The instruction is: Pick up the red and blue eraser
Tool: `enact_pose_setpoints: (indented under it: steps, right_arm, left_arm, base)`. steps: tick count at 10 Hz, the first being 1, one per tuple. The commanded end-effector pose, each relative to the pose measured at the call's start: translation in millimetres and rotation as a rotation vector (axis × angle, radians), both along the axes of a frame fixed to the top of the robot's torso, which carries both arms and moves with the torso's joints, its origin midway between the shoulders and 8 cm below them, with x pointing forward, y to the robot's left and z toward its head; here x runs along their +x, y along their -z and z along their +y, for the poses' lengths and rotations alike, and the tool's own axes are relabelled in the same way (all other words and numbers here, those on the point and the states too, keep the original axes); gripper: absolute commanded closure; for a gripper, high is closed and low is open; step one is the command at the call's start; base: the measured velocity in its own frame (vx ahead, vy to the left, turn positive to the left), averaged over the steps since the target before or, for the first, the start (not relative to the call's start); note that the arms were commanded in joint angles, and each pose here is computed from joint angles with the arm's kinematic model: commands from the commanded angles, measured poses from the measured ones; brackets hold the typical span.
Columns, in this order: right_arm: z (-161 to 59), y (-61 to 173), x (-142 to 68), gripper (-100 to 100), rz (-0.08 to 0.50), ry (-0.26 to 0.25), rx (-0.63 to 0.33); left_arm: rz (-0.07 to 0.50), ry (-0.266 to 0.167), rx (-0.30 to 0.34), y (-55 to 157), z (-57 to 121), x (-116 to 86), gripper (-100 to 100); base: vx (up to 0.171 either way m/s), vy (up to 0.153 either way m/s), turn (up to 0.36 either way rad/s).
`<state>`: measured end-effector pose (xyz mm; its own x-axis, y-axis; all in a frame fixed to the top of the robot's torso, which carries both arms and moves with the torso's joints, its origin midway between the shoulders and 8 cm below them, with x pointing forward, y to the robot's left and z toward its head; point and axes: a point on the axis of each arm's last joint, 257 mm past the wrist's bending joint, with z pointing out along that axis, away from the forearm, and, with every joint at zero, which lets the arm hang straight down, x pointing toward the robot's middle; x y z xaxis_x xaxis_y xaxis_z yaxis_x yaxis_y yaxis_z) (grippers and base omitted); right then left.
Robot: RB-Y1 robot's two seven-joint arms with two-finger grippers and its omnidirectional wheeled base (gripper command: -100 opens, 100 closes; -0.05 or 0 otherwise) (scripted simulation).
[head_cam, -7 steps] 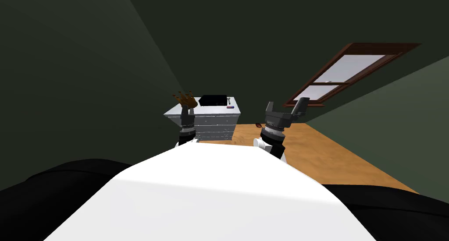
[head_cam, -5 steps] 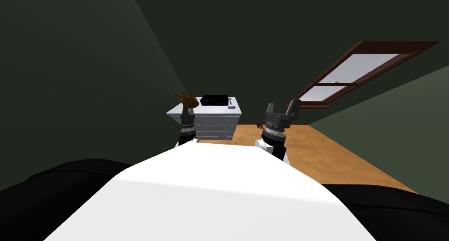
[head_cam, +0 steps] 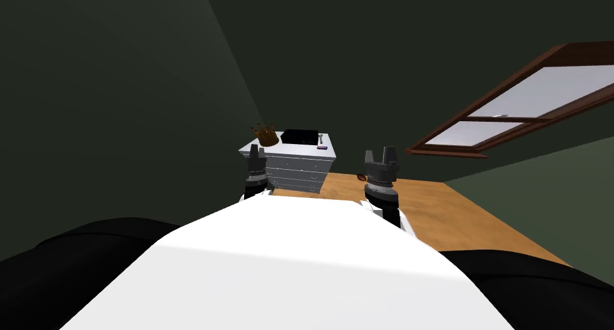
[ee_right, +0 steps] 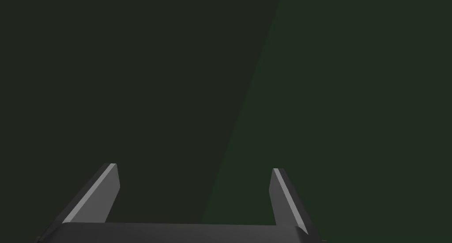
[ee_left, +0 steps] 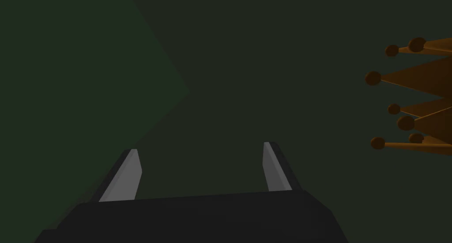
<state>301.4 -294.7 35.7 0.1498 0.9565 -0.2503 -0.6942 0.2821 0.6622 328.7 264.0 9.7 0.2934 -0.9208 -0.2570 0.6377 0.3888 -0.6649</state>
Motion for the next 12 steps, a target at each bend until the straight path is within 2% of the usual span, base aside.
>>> enact_pose_setpoints:
  steps: [1, 2, 3, 5, 6, 7, 9, 10, 11, 12]
  right_arm:
    - [-11, 17, -2, -100, 0.062, 0.027, -0.064]
    - [-17, 29, -3, -100, 0.107, 0.042, -0.12]
    - [-20, 32, -4, -100, 0.119, 0.05, -0.123]
    - [-37, 59, -10, -100, 0.219, 0.084, -0.245]
    - [-41, 64, -13, -100, 0.242, 0.095, -0.253]
    - [-51, 75, -17, -100, 0.286, 0.111, -0.322]
    - [-54, 81, -20, -100, 0.308, 0.115, -0.322]
    - [-66, 93, -26, -100, 0.365, 0.13, -0.395]
    - [-67, 97, -29, -100, 0.377, 0.132, -0.395]
    - [-80, 109, -36, -100, 0.434, 0.145, -0.47]
  left_arm:
    - [0.0, 0.0, 0.0, 0, 0.0, 0, 0]
    - [0.0, 0.0, 0.0, 0, 0.0, 0, 0]
    - [0.0, 0.0, 0.0, 0, -0.1, 0, 0]
    - [0.0, 0.0, 0.0, 0, 0.0, 0, 0]
    - [0.0, 0.0, 0.0, 0, -0.1, 0, 0]
    - [0.0, 0.0, 0.0, 0, 0.0, 0, 0]
    - [0.0, 0.0, 0.0, 0, 0.0, 0, 0]
    - [0.0, 0.0, 0.0, 0, 0.0, 0, 0]
    - [0.0, 0.0, 0.0, 0, 0.0, 0, 0]
    - [0.0, 0.0, 0.0, 0, 0.0, 0, 0]
  base:
    - [0.002, -0.007, 0.177]
    - [0.001, -0.006, 0.357]
    - [0.0, -0.013, 0.162]
    - [-0.002, -0.003, 0.331]
    - [-0.002, -0.011, 0.147]
    - [-0.003, 0.0, 0.218]
    - [-0.001, -0.003, 0.069]
    - [-0.002, 0.008, 0.268]
    - [-0.002, -0.001, 0.166]
    - [-0.002, 0.004, 0.27]
